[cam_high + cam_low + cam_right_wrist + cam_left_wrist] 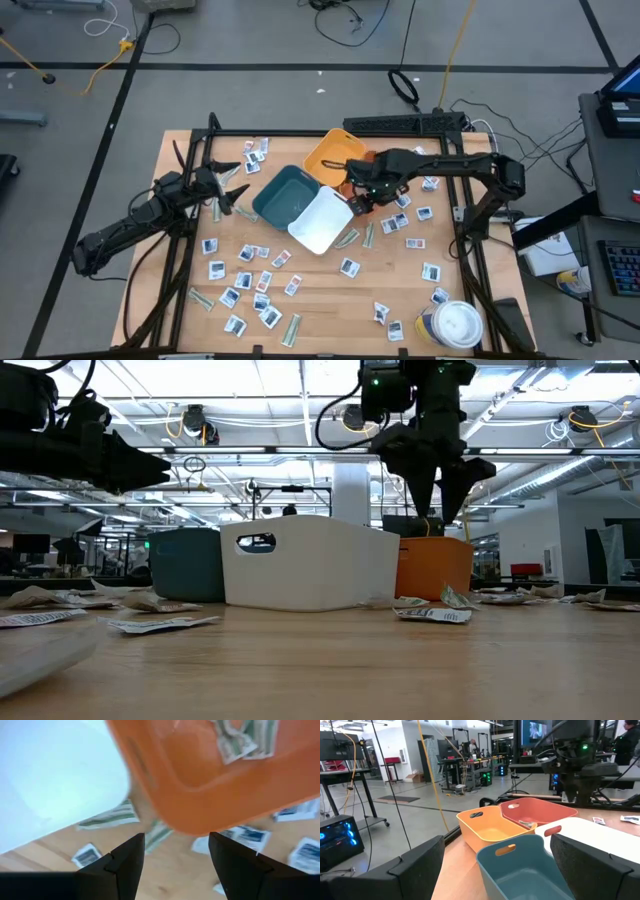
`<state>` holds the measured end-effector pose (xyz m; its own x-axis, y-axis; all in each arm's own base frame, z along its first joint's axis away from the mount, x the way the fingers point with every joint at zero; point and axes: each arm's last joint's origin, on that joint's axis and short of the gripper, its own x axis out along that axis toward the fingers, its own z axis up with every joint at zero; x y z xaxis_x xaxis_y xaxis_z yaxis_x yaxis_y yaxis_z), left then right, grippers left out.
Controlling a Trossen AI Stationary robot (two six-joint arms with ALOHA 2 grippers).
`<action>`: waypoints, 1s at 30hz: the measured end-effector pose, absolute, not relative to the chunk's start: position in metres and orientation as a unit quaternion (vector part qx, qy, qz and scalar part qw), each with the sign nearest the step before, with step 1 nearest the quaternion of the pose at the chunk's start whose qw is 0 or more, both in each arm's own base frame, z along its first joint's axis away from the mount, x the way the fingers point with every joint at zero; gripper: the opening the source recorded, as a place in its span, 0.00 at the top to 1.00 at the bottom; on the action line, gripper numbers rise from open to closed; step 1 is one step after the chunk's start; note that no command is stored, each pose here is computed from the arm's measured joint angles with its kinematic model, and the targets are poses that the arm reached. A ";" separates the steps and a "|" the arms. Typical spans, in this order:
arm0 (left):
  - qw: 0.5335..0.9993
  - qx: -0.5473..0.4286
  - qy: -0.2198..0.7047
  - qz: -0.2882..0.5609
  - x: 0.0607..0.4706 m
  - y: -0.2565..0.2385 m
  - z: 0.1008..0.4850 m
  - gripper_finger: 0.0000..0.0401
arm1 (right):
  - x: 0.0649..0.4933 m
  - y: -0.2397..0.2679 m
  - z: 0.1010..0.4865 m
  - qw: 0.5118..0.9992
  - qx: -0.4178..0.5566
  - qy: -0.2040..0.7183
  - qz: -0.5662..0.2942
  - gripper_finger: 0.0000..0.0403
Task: Pick & Place First Aid Supplies
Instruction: Put the green bandage pack into the orange bin
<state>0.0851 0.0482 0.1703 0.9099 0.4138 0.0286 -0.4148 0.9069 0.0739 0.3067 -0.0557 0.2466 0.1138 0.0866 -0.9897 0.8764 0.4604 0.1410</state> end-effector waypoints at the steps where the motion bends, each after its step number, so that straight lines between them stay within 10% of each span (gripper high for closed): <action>1: 0.976 0.039 -0.006 0.212 0.085 0.048 0.170 0.08 | 0.307 -0.052 0.247 0.619 0.416 0.584 -0.321 0.47; 30: 0.976 0.039 -0.006 0.212 0.085 0.048 0.170 0.08 | 0.306 0.025 0.204 0.620 0.424 0.549 -0.366 0.47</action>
<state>0.0851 0.0482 0.1703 0.9099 0.4138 0.0284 -0.4148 0.9069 0.0739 0.3058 0.0254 0.2042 0.1285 0.0112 -0.9916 0.9200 0.3720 0.1234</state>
